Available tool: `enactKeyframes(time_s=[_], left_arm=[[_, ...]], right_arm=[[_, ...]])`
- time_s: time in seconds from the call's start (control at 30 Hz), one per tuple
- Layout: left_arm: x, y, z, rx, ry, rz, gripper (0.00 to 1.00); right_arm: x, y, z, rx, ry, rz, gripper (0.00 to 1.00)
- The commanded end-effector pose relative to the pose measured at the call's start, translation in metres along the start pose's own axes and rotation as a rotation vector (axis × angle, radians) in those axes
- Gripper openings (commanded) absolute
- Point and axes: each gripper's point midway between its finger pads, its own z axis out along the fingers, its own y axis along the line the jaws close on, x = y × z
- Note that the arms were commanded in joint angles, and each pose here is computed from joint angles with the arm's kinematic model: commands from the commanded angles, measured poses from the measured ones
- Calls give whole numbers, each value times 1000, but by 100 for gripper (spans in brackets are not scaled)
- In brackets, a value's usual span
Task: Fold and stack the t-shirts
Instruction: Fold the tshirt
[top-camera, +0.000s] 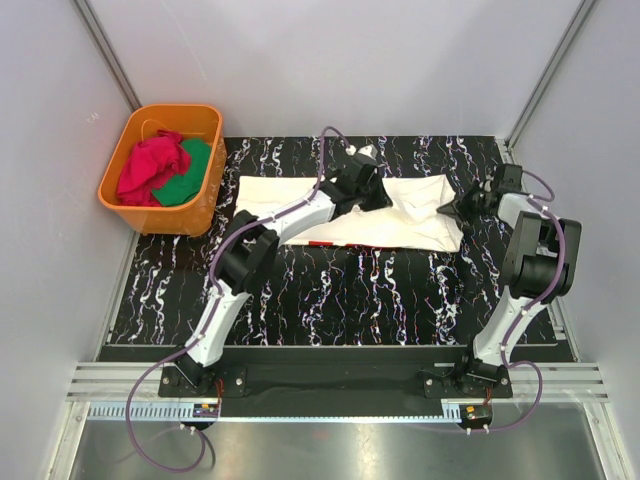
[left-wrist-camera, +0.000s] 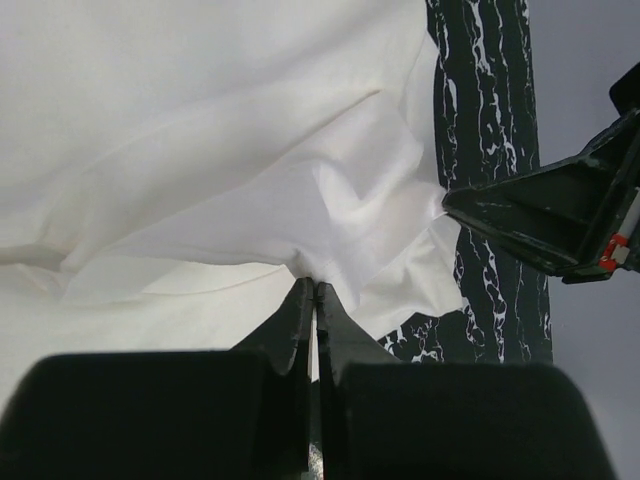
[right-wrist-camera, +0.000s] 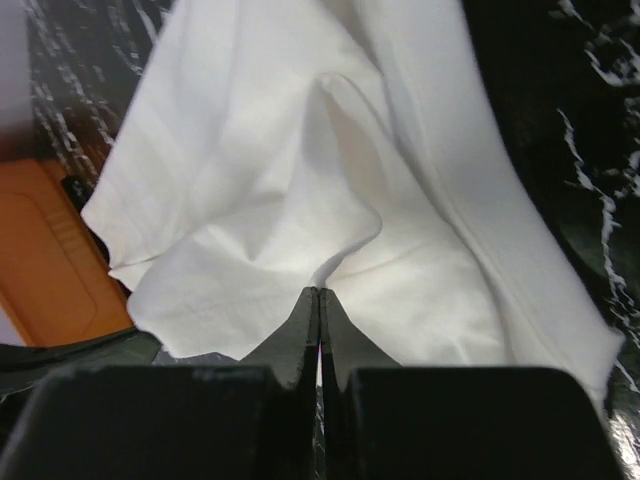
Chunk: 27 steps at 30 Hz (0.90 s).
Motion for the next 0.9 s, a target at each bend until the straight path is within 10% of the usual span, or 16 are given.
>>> enactKeyframes(time_s=[0.0, 0.87], left_arm=[[-49, -28, -22, 121, -112, 28, 0], [-76, 17, 27, 269, -74, -157, 0]], right_arm=[[-37, 55, -11, -166, -72, -70, 0], [-102, 93, 28, -319, -110, -106, 0]])
